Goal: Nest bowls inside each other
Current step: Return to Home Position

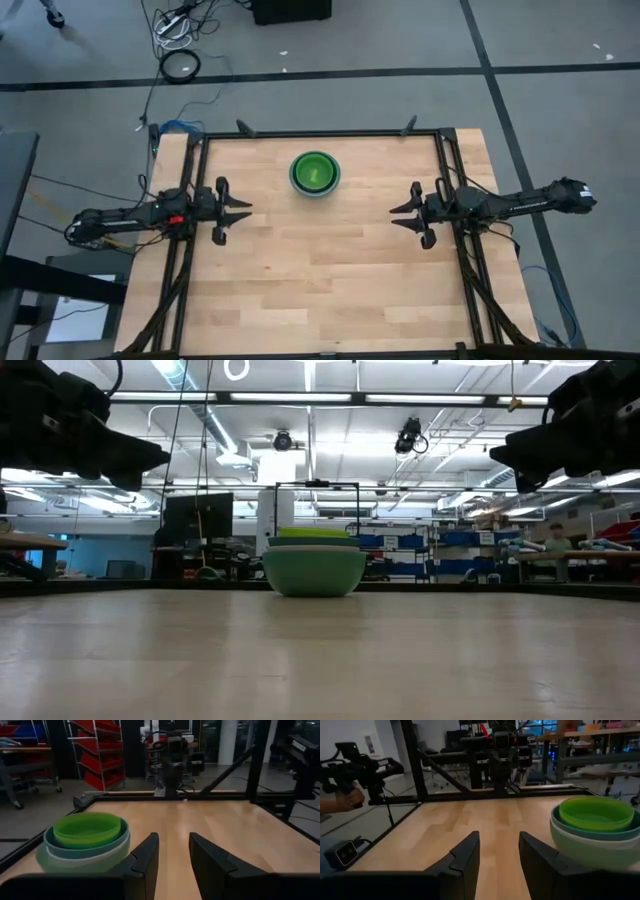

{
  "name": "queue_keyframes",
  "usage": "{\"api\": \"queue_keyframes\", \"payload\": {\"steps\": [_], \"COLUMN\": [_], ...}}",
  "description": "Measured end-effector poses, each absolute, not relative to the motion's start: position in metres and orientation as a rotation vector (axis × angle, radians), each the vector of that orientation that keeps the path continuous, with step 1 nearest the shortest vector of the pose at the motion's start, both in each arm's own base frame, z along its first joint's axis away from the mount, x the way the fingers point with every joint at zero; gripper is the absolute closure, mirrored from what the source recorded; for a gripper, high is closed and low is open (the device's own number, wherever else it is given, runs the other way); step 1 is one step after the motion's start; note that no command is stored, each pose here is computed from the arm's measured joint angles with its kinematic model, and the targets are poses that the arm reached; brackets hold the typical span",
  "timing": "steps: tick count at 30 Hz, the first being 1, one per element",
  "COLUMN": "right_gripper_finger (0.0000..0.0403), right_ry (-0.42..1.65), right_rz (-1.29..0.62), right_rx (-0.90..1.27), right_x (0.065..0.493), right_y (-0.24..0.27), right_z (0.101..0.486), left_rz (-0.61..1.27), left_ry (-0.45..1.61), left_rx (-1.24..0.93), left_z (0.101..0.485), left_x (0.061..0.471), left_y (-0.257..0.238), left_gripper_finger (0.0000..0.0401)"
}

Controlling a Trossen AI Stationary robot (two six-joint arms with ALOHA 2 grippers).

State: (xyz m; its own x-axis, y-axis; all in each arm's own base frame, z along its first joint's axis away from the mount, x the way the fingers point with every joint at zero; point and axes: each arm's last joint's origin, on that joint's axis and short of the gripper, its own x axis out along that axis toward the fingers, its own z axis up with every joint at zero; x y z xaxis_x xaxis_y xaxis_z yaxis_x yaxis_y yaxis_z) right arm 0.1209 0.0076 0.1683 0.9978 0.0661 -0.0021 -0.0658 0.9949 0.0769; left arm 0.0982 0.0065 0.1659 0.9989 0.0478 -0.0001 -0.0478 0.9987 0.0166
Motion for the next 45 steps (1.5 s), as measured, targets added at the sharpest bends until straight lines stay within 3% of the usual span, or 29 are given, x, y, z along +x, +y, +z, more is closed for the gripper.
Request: {"api": "queue_keyframes", "payload": {"steps": [11, 45], "right_gripper_finger": [0.0276, 0.0275], "right_ry": [0.0, 0.007], "right_rz": [-0.055, -0.052], "right_rx": [0.033, 0.025], "right_x": [0.1209, 0.1209], "right_y": [0.004, 0.0041], "right_z": [0.1683, 0.1674], "left_rz": [0.123, 0.121], "left_ry": [0.004, -0.051], "left_rx": [-0.018, -0.083], "left_z": [0.1653, 0.1701], "left_x": [0.0981, 0.0981], "left_y": [0.0087, 0.0087], "left_gripper_finger": [0.0284, 0.0284]}}
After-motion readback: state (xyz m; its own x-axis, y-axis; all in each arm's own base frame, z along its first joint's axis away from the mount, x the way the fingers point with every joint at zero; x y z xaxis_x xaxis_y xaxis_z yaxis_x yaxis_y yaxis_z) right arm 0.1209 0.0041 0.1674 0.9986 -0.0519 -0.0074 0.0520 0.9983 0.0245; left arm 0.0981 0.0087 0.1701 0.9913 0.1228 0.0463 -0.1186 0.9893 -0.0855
